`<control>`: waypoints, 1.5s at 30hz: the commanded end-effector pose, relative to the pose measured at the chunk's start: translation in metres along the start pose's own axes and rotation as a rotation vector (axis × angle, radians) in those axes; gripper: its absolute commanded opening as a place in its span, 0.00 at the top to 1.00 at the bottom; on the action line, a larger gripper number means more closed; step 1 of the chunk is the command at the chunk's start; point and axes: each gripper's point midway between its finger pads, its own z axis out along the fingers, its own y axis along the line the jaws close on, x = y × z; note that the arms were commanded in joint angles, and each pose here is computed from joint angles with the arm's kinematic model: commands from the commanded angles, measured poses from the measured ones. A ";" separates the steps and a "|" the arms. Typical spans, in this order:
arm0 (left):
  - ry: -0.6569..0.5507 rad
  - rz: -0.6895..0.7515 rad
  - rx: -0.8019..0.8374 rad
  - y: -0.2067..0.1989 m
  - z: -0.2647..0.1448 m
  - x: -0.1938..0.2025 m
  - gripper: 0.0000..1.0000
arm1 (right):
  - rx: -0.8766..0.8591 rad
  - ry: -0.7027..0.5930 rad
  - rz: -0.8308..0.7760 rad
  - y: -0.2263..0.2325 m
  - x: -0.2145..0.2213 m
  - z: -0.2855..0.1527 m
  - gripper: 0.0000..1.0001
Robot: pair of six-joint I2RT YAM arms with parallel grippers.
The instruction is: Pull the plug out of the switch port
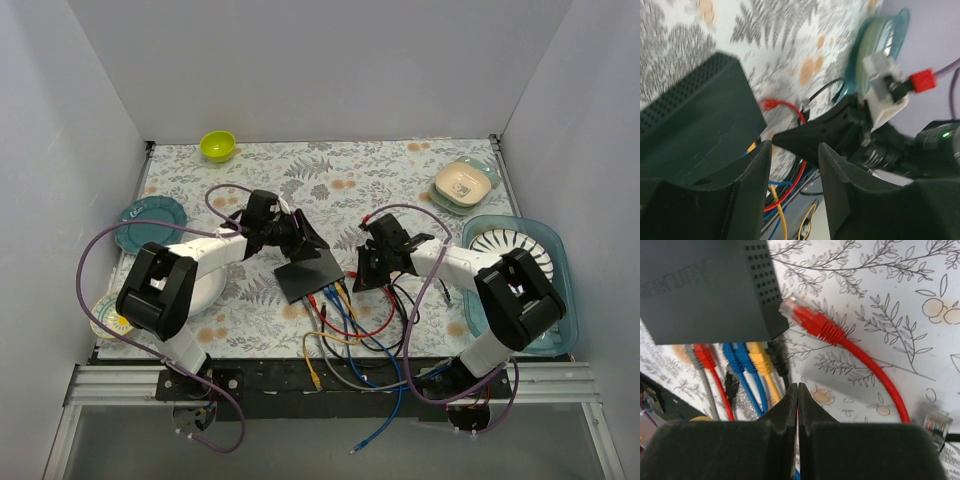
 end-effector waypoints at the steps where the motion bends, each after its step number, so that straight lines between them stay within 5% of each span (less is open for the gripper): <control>1: 0.100 -0.064 -0.063 0.030 0.005 0.038 0.59 | 0.008 0.012 -0.005 0.000 -0.007 0.013 0.99; 12: 0.114 -0.095 -0.169 0.068 0.002 0.054 0.59 | 0.067 0.013 0.122 -0.024 -0.052 0.056 0.99; 18: 0.108 -0.092 -0.178 0.069 0.003 0.052 0.59 | 0.050 -0.075 0.087 -0.015 -0.072 0.045 0.98; 24: 0.091 -0.081 -0.173 0.061 0.007 0.041 0.59 | -0.039 -0.067 0.092 -0.011 -0.036 0.025 0.65; 31: 0.072 -0.075 -0.146 0.044 0.013 0.021 0.59 | -0.201 -0.082 0.103 -0.003 -0.004 0.018 0.52; 45: 0.128 -0.156 -0.179 0.070 0.015 0.037 0.60 | -0.409 -0.144 0.211 0.012 -0.025 0.034 0.60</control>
